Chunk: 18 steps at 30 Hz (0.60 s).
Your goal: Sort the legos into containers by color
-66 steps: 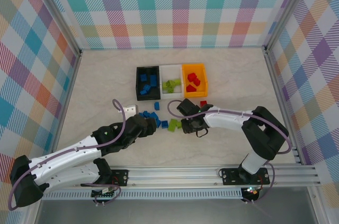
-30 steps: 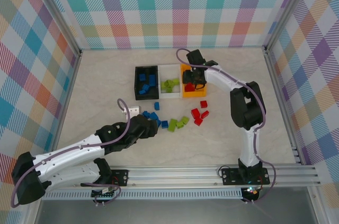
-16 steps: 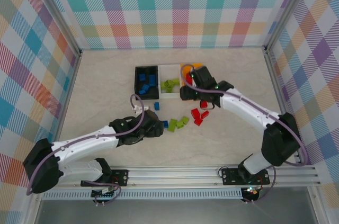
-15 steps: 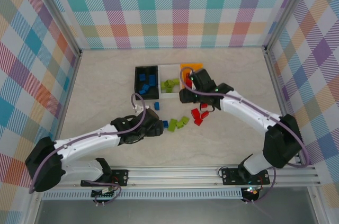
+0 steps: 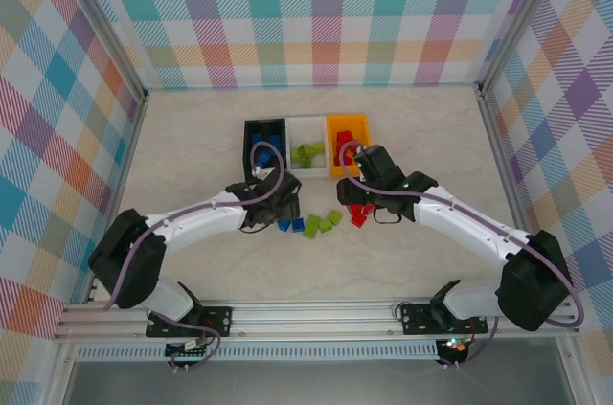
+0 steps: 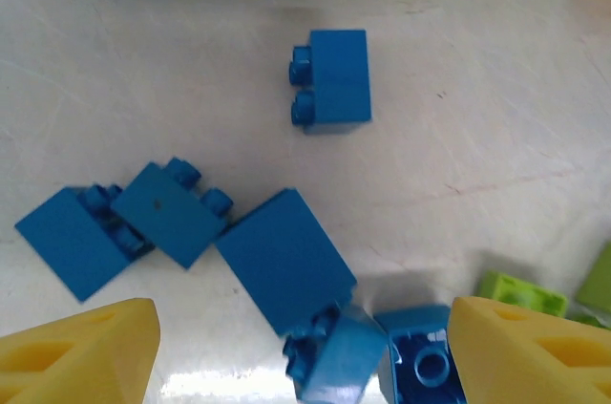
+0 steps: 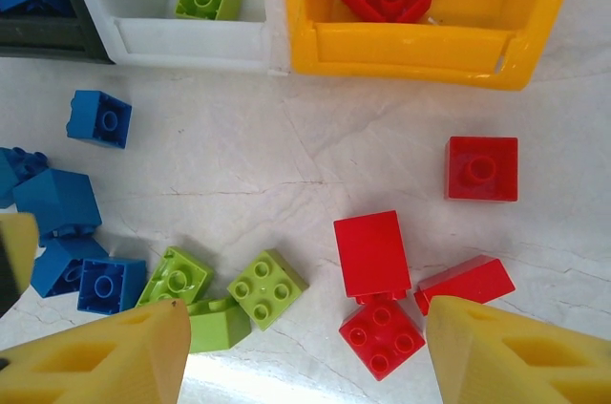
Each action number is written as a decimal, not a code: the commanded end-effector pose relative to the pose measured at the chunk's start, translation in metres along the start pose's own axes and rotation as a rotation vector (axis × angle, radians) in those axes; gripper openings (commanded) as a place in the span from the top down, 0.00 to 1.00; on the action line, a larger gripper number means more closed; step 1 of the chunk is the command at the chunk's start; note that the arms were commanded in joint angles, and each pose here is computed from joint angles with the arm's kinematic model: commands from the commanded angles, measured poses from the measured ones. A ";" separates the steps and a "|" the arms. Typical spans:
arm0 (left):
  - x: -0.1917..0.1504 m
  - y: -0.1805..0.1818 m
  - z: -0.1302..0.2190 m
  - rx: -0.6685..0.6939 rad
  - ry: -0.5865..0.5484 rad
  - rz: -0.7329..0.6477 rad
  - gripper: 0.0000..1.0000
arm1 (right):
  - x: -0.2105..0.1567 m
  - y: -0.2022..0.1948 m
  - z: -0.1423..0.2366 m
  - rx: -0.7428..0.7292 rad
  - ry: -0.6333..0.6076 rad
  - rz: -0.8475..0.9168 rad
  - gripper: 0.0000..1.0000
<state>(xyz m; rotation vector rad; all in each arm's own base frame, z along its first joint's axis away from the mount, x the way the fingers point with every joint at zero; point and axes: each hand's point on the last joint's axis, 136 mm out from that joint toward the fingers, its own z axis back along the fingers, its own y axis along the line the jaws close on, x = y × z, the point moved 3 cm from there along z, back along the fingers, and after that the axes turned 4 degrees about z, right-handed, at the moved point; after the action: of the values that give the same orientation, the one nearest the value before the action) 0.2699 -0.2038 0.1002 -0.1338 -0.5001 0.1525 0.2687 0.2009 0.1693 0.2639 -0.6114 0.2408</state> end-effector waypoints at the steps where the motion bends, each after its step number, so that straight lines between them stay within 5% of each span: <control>1: 0.005 -0.011 -0.011 -0.007 0.022 -0.021 0.21 | -0.002 -0.004 0.003 -0.013 -0.019 -0.007 0.33; 12: 0.000 0.000 -0.043 0.116 0.073 -0.018 0.44 | -0.006 -0.006 0.004 -0.012 -0.028 -0.007 0.34; 18: -0.003 0.002 -0.047 0.128 0.090 -0.029 0.38 | -0.006 -0.006 0.004 -0.010 -0.033 -0.007 0.34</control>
<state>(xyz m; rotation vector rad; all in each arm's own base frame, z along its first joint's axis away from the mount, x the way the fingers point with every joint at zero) 0.2897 -0.2104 0.0576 -0.0301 -0.4160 0.1557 0.2626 0.1940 0.1626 0.2527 -0.6130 0.2380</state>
